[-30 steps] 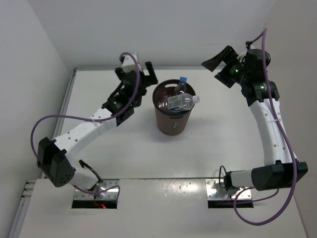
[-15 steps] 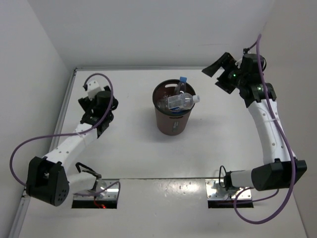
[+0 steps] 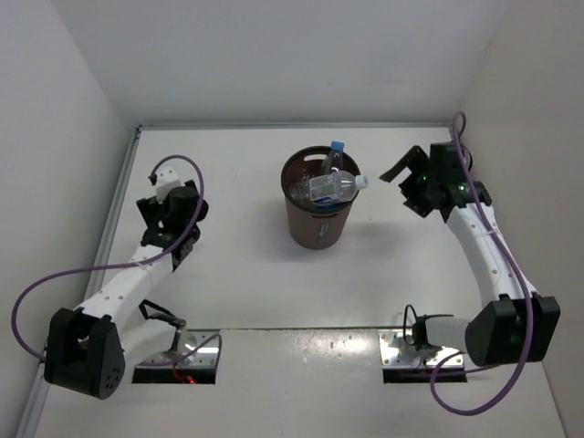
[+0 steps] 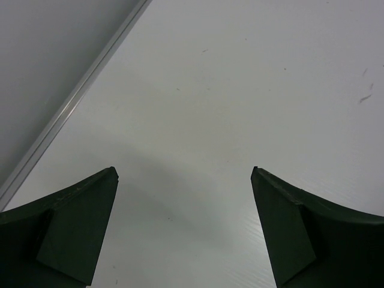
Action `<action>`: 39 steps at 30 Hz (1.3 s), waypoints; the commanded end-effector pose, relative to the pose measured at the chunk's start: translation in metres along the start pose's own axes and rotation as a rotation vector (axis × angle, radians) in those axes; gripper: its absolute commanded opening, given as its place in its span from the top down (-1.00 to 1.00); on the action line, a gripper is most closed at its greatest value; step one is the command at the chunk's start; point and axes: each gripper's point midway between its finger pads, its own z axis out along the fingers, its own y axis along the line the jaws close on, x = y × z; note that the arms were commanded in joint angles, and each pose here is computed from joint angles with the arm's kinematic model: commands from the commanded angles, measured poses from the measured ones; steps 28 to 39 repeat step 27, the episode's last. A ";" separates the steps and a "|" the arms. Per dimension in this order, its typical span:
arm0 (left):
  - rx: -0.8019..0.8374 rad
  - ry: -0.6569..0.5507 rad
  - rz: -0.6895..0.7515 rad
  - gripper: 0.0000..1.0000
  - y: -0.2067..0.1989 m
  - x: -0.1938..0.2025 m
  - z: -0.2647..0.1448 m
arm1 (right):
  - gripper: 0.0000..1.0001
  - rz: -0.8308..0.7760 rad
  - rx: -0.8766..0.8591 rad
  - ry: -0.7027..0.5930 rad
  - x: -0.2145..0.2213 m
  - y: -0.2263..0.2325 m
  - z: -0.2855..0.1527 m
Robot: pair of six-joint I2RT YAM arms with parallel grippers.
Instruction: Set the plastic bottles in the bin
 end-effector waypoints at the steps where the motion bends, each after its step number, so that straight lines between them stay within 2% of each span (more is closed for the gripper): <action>1: -0.017 0.019 -0.038 -1.00 0.007 0.002 0.007 | -1.00 0.107 0.080 0.038 0.023 -0.033 0.012; 6: 0.150 0.078 -0.076 -1.00 -0.026 0.010 0.011 | -1.00 0.130 0.131 0.083 0.044 -0.059 0.019; 12: 0.154 0.122 -0.184 -1.00 -0.046 -0.001 0.022 | -1.00 0.129 0.164 0.097 0.052 -0.076 0.024; 15: 0.206 0.127 -0.229 -1.00 -0.060 -0.009 0.022 | -1.00 0.138 0.170 0.108 0.055 -0.081 0.024; 17: 0.250 0.110 -0.208 -1.00 -0.070 -0.021 0.022 | -1.00 0.138 0.170 0.108 0.056 -0.082 0.026; 21: 0.240 0.138 -0.121 -1.00 -0.069 -0.012 0.028 | -1.00 0.146 0.174 0.102 0.053 -0.084 0.026; 23: 0.217 0.145 -0.171 -1.00 -0.068 -0.009 0.028 | -1.00 0.152 0.157 0.091 0.050 -0.083 0.028; 25: 0.255 0.124 -0.126 -1.00 -0.072 -0.010 0.029 | -1.00 0.152 0.120 0.094 0.050 -0.077 0.031; 39: 0.270 0.127 -0.127 -1.00 -0.076 -0.005 0.031 | -1.00 0.158 0.124 0.089 0.047 -0.078 0.032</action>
